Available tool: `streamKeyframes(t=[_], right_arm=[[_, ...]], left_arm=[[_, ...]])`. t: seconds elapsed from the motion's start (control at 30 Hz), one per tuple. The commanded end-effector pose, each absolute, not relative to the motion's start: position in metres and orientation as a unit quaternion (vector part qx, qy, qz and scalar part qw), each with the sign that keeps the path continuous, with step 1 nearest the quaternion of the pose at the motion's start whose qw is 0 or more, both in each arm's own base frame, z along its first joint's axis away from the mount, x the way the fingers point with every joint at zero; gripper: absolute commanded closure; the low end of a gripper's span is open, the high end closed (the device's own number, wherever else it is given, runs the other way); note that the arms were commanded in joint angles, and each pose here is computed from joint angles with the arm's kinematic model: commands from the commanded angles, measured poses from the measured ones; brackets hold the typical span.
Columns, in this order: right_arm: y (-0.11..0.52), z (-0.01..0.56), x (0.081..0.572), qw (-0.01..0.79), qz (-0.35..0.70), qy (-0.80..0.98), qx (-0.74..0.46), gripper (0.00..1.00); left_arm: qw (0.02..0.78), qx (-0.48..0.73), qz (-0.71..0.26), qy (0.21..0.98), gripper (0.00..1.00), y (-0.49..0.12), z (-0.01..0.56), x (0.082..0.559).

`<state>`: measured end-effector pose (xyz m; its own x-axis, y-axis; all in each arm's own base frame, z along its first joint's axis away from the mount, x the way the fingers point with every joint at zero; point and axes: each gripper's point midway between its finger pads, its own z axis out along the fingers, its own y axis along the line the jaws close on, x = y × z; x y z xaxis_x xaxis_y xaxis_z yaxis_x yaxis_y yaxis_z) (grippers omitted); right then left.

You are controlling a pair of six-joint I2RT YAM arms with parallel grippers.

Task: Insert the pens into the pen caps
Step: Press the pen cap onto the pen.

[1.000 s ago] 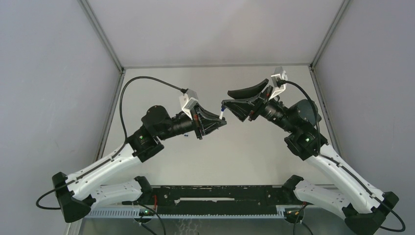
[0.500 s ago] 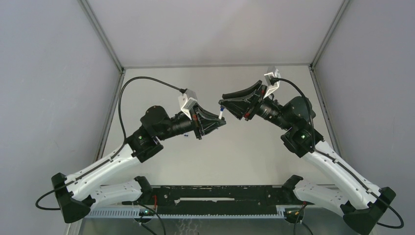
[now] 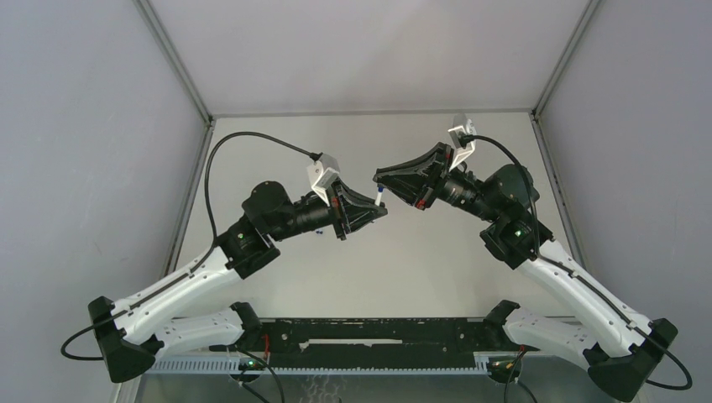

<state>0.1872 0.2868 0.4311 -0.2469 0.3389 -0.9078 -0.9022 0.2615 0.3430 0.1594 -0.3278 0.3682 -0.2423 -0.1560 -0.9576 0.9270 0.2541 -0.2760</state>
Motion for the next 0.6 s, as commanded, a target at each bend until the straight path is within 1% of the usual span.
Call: streamKeyframes(t=[0.0,0.27,0.57], right_arm=[[0.286,0.452,0.177,0.574,0.56,0.532,-0.273,0.86],[0.285,0.446,0.177,0.571,0.551,0.54,-0.279,0.95],[0.287,0.438,0.179,0.567,0.543,0.556,-0.273,1.0]], left_arm=[[0.563,0.316,-0.519,0.56,1.0,-0.32,0.399,0.16],[0.568,0.305,-0.518,0.562,1.0,-0.318,0.402,0.163],[0.588,0.28,-0.518,0.555,1.0,-0.309,0.415,0.165]])
